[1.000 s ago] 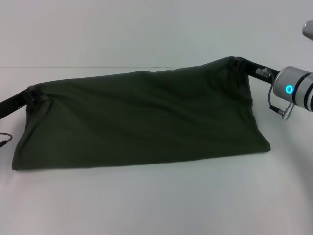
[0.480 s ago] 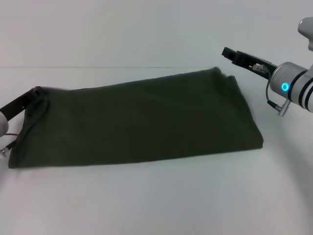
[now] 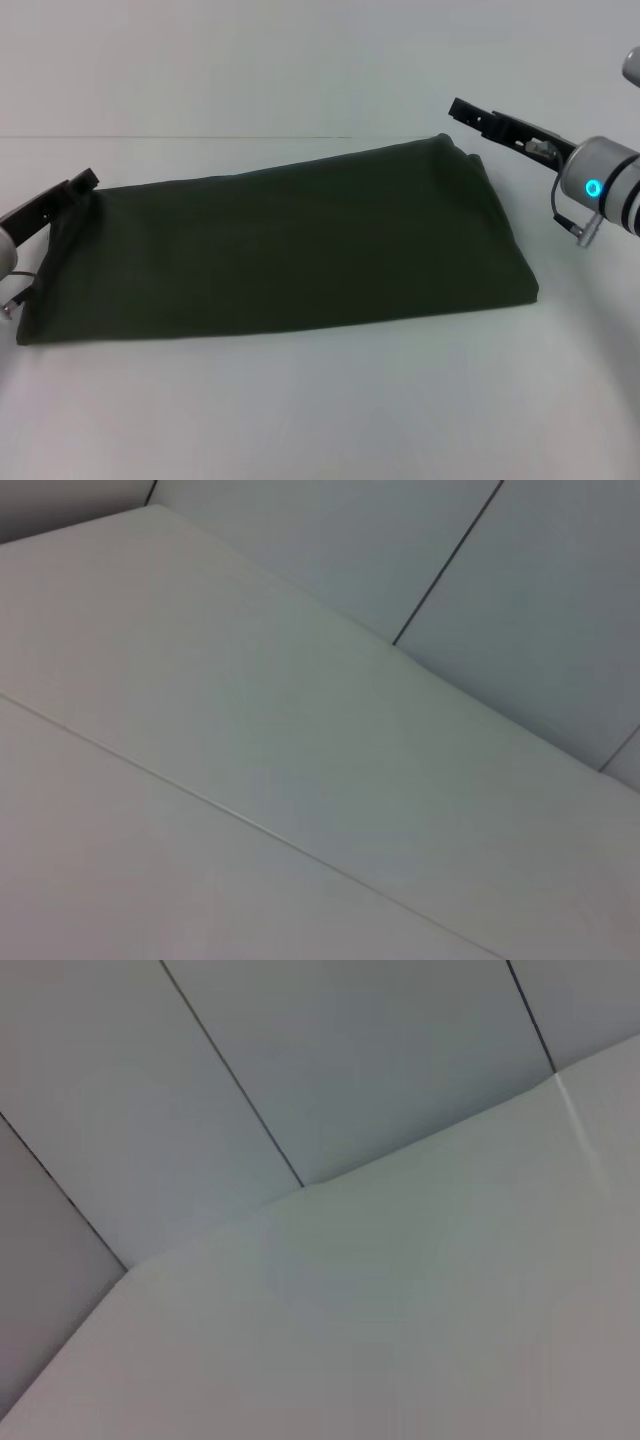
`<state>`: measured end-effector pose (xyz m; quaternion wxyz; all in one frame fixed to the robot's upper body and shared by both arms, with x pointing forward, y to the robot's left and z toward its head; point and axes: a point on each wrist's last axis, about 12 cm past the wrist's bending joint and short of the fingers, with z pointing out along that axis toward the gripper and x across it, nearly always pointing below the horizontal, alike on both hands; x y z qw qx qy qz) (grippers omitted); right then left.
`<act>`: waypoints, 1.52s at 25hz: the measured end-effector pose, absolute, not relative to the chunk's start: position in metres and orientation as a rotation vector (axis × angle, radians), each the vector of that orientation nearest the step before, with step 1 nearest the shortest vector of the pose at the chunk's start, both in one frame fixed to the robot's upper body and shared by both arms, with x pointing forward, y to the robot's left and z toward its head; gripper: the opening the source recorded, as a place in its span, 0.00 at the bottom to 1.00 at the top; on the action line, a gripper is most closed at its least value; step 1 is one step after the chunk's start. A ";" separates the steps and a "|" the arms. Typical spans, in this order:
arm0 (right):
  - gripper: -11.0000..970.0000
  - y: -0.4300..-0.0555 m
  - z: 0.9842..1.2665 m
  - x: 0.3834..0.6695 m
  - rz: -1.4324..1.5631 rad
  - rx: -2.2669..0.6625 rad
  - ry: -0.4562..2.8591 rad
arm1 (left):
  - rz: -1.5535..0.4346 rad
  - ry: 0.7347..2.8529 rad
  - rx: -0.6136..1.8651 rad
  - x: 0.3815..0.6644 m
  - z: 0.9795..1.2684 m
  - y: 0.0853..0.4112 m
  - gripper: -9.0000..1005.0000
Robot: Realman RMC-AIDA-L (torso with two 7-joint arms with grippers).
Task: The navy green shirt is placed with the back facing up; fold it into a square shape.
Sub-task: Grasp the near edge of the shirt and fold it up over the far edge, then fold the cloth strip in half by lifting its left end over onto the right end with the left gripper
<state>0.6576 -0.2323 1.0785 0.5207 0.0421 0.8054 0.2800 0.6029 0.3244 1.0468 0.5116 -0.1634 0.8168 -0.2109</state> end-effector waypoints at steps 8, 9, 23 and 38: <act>0.96 -0.247 1.068 0.626 0.773 -0.028 1.857 | -0.689 1.906 -0.408 0.586 1.061 0.359 0.77; 0.96 -0.247 1.066 0.620 0.778 -0.082 1.847 | -0.746 1.902 -0.382 0.583 1.065 0.361 0.81; 0.95 -0.226 1.041 0.567 0.774 -0.744 1.803 | -0.968 2.051 -0.307 0.573 1.068 0.352 0.87; 0.95 -0.216 1.037 0.561 0.788 -0.878 1.794 | -0.551 2.108 -0.381 0.600 1.051 0.348 0.87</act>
